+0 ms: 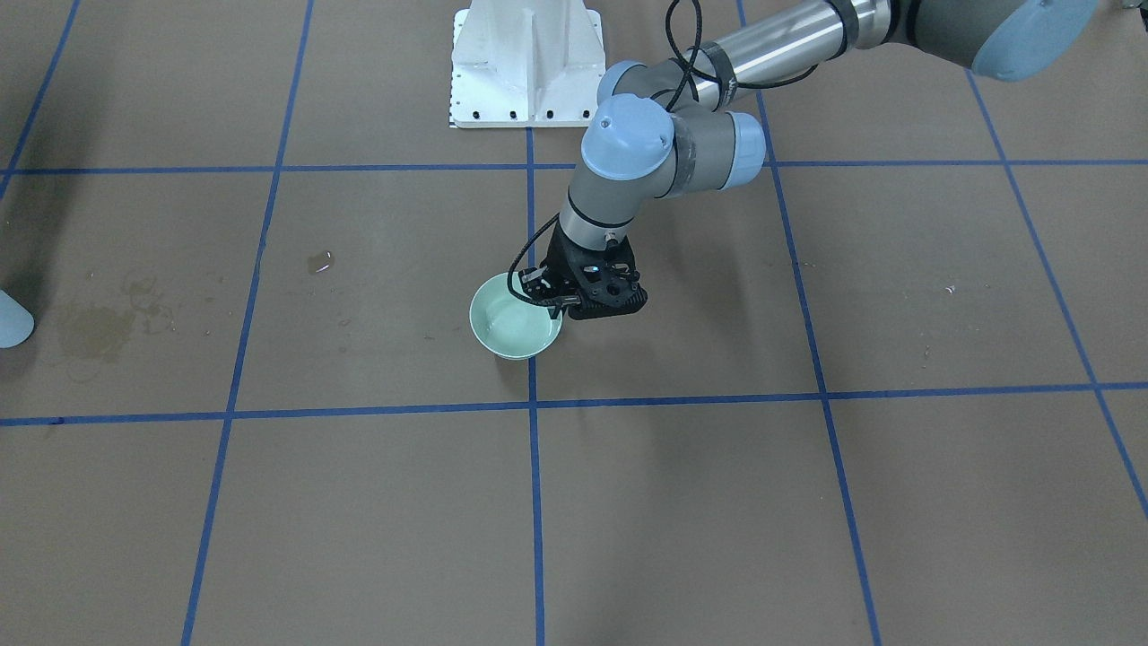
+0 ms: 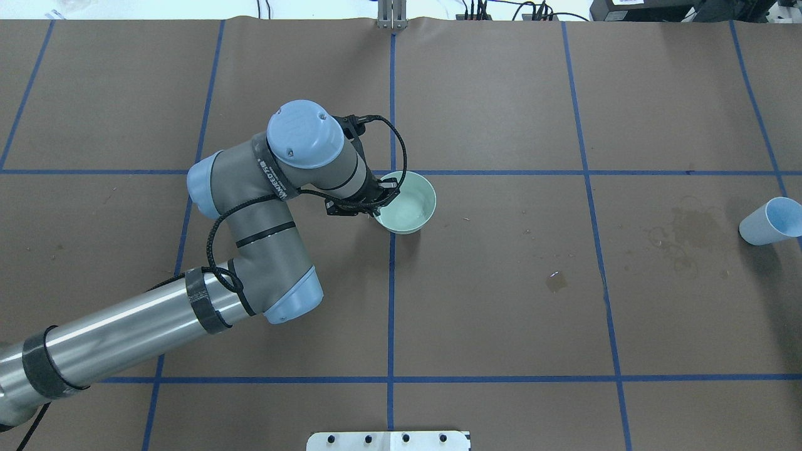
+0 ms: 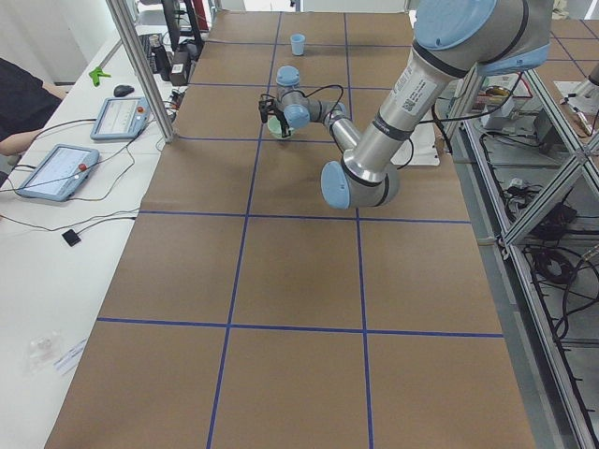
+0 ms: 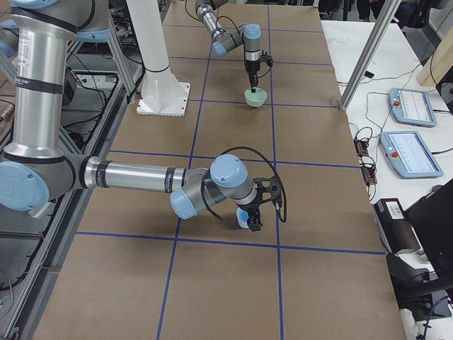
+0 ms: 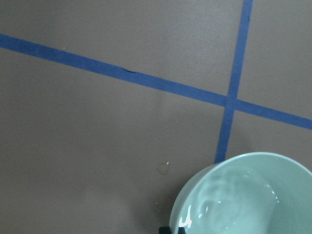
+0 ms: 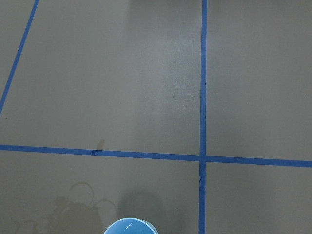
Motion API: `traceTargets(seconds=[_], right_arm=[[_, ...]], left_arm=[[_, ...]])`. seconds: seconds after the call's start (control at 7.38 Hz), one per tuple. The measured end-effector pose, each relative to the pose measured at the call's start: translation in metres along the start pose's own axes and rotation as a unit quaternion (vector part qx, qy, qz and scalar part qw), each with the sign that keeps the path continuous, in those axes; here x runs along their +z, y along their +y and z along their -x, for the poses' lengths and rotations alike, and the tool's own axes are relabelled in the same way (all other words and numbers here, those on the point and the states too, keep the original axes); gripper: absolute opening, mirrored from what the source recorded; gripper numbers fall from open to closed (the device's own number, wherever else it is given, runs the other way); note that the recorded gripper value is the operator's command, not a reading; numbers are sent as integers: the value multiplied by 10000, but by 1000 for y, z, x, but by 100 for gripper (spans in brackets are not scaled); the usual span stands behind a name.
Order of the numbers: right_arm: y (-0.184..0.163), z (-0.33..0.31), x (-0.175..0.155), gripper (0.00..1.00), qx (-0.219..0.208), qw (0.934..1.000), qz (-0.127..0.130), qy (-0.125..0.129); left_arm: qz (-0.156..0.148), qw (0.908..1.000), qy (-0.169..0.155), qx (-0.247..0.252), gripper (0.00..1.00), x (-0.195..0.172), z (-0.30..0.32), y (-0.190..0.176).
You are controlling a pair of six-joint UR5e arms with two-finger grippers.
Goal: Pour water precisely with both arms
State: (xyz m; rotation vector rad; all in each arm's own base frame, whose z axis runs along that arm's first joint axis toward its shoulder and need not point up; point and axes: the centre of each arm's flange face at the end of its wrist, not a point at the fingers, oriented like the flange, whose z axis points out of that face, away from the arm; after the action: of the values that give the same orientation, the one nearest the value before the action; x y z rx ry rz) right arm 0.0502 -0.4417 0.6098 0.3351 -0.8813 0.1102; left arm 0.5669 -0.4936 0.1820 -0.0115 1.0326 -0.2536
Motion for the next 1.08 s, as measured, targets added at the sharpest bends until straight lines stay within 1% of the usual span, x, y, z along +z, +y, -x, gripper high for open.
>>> traceTargets(seconds=[0.14,0.27,0.41,0.68,1.08], right_arm=[[1,0,1,99,75,9999,95,-7],[3,2,6,99,80,9998,205,-7],[5,3,12,99,-21,9995,330,6],[7,-4,19,99,-253,9972,699,126],[-15,-12,16,99,-503,9905,1250,266]], left_arm=[[47,10000,15,-60,0,-28,-1,-18],[99,9999,3,-12,0,-59,6,-44],[131,9998,-53,161,0,-82,26,-65],[103,9978,-218,612,0,-110,108,-101],[222,9920,-383,1179,0,-156,263,-155]])
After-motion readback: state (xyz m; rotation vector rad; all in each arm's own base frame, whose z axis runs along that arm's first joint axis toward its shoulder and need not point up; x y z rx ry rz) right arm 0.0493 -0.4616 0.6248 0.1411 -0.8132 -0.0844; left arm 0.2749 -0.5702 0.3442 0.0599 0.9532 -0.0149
